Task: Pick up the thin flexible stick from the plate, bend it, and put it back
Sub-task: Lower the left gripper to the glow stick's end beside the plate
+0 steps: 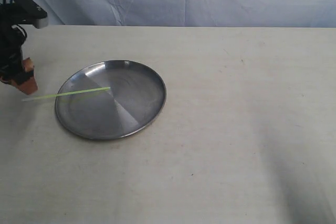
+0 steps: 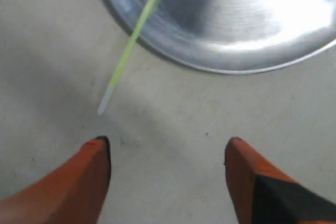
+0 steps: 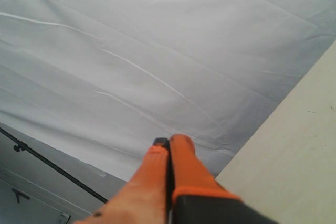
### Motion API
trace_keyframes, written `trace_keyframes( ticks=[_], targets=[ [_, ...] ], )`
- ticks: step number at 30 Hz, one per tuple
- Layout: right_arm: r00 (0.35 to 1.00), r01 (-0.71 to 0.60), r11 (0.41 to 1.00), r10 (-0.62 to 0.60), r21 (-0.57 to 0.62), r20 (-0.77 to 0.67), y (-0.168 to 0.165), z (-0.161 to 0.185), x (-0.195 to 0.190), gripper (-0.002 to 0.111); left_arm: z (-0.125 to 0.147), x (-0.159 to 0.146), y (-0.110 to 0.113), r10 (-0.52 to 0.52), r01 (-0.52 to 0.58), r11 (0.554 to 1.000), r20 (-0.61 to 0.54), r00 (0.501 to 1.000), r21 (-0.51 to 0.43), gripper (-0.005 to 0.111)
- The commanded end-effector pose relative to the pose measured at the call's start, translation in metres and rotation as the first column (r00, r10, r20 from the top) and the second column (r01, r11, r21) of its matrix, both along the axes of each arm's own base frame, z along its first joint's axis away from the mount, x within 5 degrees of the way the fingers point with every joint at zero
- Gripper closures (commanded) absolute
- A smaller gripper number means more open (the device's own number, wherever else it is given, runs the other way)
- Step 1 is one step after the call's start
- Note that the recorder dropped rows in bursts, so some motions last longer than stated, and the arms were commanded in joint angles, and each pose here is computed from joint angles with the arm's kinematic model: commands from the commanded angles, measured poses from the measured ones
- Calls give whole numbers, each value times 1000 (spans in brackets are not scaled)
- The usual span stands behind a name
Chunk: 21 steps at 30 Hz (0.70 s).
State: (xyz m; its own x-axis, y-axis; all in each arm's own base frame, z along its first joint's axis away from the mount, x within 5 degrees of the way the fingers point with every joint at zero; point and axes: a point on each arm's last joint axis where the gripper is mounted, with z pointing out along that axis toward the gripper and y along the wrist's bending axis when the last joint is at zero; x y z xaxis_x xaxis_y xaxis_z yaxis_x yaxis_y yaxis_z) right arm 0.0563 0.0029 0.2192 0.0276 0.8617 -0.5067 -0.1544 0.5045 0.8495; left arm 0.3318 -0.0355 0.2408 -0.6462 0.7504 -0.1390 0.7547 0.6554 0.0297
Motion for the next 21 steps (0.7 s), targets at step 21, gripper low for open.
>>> trace_keyframes(
  ticks=[21],
  targets=[
    [991, -130, 991, 131, -21, 41, 7, 3, -2, 109, -100, 45, -3, -223, 223, 966, -13, 975, 135, 47]
  ],
)
